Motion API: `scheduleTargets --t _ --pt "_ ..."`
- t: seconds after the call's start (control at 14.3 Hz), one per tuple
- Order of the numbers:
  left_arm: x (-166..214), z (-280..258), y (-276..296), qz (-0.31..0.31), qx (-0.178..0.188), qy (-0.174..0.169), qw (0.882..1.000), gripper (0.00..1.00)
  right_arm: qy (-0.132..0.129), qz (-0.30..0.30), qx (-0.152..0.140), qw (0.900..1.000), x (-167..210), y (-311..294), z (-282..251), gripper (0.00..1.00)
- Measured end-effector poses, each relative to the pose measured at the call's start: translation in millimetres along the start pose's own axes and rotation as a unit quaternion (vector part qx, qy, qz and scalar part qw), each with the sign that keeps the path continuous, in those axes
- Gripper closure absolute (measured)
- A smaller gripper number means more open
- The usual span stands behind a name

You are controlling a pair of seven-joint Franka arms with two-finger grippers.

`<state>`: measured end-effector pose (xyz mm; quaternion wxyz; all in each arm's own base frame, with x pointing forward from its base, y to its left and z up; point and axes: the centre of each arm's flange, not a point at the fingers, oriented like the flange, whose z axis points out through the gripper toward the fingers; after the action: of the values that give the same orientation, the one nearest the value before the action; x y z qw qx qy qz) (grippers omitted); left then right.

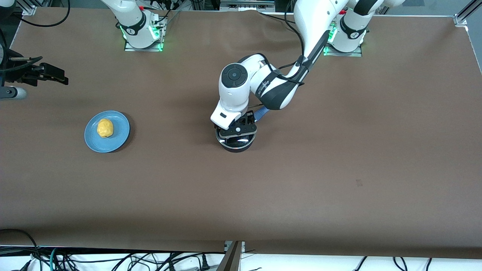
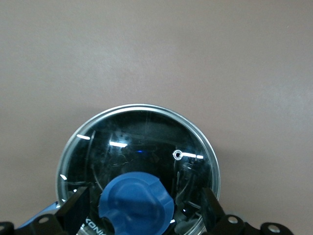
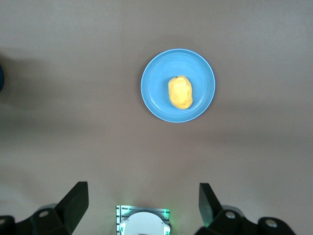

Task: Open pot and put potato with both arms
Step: 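Close the left gripper on the blue knob of the glass lid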

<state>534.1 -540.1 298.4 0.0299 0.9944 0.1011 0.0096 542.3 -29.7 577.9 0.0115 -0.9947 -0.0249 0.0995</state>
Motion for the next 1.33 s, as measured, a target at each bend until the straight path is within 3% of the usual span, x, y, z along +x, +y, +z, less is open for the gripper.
scheduleTargets --t 0.42,0.49,0.63,0.7,0.84,1.33 --pt "-6.7 8.4 2.2 0.012 0.011 0.006 1.000 0.01 0.000 0.000 0.000 1.000 0.0 0.0 0.0 0.00" --pt "-7.8 10.2 1.8 0.013 0.013 0.005 1.000 0.05 0.000 0.000 0.000 1.000 0.0 0.0 0.0 0.00" --pt "-9.6 13.9 0.7 0.013 0.016 0.002 1.000 0.25 -0.001 0.000 0.000 1.000 -0.1 0.0 0.1 0.00" --pt "-10.1 14.7 0.5 0.014 0.017 0.002 1.000 0.25 -0.001 0.000 0.000 1.000 -0.1 0.0 0.1 0.00" --pt "-10.3 14.6 0.3 0.014 0.017 0.001 1.000 0.34 -0.001 0.000 0.000 1.000 -0.1 0.0 0.1 0.00" --pt "-1.1 -18.2 -5.4 0.011 0.014 0.008 1.000 0.34 -0.001 0.000 0.000 1.000 -0.3 0.0 0.3 0.00"
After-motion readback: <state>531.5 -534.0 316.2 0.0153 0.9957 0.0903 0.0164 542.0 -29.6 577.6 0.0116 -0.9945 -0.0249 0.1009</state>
